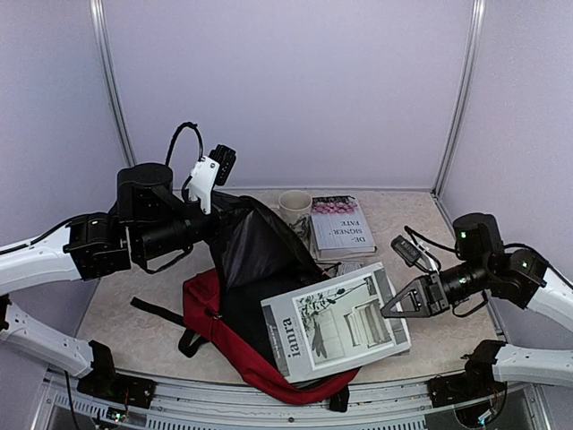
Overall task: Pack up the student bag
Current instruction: Place the book in the largest pocket of the bag.
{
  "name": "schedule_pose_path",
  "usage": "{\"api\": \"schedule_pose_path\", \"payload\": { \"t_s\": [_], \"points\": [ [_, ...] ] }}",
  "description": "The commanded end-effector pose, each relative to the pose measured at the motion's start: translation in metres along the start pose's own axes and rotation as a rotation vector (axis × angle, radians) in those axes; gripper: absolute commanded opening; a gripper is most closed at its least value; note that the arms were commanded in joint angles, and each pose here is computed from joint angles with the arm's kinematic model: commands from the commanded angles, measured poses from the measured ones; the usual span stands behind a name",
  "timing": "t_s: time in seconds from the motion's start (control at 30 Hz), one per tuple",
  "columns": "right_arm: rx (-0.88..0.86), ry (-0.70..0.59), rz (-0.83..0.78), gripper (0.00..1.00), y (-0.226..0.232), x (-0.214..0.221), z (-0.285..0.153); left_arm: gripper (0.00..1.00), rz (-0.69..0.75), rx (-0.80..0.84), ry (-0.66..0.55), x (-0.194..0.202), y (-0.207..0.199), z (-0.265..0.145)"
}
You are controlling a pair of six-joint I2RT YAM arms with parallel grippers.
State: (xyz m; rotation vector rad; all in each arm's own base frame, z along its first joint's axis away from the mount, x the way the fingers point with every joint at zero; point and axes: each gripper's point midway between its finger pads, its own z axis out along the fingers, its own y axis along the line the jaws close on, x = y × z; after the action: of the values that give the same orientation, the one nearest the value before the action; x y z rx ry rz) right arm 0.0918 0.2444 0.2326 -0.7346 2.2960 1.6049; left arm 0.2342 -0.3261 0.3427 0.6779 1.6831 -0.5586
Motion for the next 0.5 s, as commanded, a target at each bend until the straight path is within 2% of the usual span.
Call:
{"api": "schedule_pose_path", "payload": {
  "t_s": [0.0, 0.07, 0.3, 0.37, 0.47],
  "points": [
    [0.026, -0.052, -0.025, 0.0, -0.001, -0.019, 0.024, 0.0, -0.04, 0.013, -0.107, -0.031, -0.004, -0.004],
    [0.09, -0.085, 0.02, 0.0, -0.018, -0.028, 0.032, 0.0, -0.039, 0.019, -0.11, -0.032, -0.007, -0.006],
    [0.25, -0.339, 0.173, 0.0, -0.056, -0.074, 0.029, 0.0, -0.067, 0.023, -0.134, -0.037, -0.006, -0.034],
    [0.229, -0.428, 0.202, 0.0, -0.055, -0.092, 0.027, 0.0, -0.064, 0.088, -0.145, -0.037, -0.02, -0.042],
    [0.173, -0.531, 0.215, 0.0, -0.05, -0.119, 0.029, 0.0, -0.047, 0.295, -0.203, -0.036, -0.062, -0.062]
  ]
}}
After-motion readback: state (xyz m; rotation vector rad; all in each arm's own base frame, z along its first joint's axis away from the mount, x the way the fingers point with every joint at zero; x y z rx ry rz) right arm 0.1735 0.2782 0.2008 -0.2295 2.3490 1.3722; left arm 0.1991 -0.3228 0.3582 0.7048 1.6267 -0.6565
